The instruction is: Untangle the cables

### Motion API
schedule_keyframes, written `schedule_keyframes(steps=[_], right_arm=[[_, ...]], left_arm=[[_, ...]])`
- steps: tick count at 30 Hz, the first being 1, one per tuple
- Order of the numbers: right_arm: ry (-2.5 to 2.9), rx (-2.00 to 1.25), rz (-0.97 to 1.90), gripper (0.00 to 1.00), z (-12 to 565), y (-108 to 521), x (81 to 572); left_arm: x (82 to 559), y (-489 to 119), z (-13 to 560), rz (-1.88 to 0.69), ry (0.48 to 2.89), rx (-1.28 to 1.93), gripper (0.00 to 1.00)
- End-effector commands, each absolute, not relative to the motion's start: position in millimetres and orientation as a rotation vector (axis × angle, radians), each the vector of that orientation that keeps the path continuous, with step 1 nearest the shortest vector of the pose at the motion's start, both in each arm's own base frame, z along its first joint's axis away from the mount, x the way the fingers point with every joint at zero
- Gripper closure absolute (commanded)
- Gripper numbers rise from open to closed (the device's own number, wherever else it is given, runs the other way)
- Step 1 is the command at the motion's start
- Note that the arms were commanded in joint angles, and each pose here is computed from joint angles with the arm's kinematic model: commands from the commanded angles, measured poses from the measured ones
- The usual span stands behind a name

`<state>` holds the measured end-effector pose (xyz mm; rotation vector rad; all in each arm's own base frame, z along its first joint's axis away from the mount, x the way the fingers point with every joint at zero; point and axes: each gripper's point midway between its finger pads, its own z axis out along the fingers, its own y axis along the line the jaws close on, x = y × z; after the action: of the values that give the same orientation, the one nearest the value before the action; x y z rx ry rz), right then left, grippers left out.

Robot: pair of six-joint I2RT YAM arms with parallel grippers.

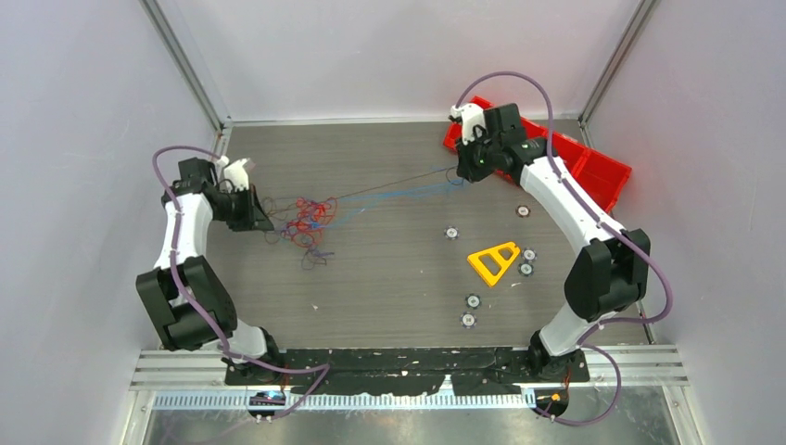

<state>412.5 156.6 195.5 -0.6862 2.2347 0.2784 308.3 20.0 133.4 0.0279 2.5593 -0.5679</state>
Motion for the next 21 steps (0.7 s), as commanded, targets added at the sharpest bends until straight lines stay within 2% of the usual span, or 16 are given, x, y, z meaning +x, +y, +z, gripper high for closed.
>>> schedule_keyframes(steps=[1, 3, 6, 10, 13, 14, 16, 17, 18, 19, 21], right_arm=[[2.179, -0.471, -0.022, 0.95, 253.0, 61.7, 433.4], [2.187, -0.497, 0.091, 0.95, 250.5, 82.2, 426.9], [2.215, -0.652, 0.362, 0.95, 233.3, 150.9, 402.1], [2.255, -0.824, 0.634, 0.95, 205.4, 232.8, 365.7], [2.276, -0.849, 0.663, 0.95, 188.4, 259.8, 367.3], [2.3, -0.858, 0.65, 0.95, 175.1, 264.7, 371.0], [2.313, -0.846, 0.565, 0.81, 163.6, 264.6, 390.8], [2.366, -0.849, 0.509, 0.64, 147.9, 258.5, 394.5], [2.363, -0.85, 0.488, 0.53, 152.1, 258.2, 400.2], [2.396, -0.855, 0.457, 0.32, 145.8, 253.2, 399.1], [2.379, -0.85, 0.452, 0.16, 153.9, 251.2, 395.4]], left_arm=[[306.5, 76.1, 121.7, -0.372, 2.61, -0.026, 1.0], [307.3, 35.1, 137.0, -0.627, 2.537, 0.05, 1.0], [300.4, -36.9, 165.7, -0.918, 2.439, 0.225, 1.0], [293.0, -116.3, 179.8, -1.034, 2.406, 0.438, 1.0], [302.7, -148.4, 171.0, -1.046, 2.44, 0.446, 1.0], [311.2, -148.9, 166.3, -1.026, 2.453, 0.43, 0.96], [331.6, -137.7, 157.7, -0.931, 2.494, 0.35, 0.71], [340.1, -127.7, 154.0, -0.878, 2.506, 0.309, 0.58], [346.1, -116.6, 152.7, -0.842, 2.509, 0.263, 0.45], [346.5, -110.0, 153.7, -0.85, 2.502, 0.226, 0.36], [340.5, -91.5, 156.2, -0.883, 2.469, 0.133, 0.26]])
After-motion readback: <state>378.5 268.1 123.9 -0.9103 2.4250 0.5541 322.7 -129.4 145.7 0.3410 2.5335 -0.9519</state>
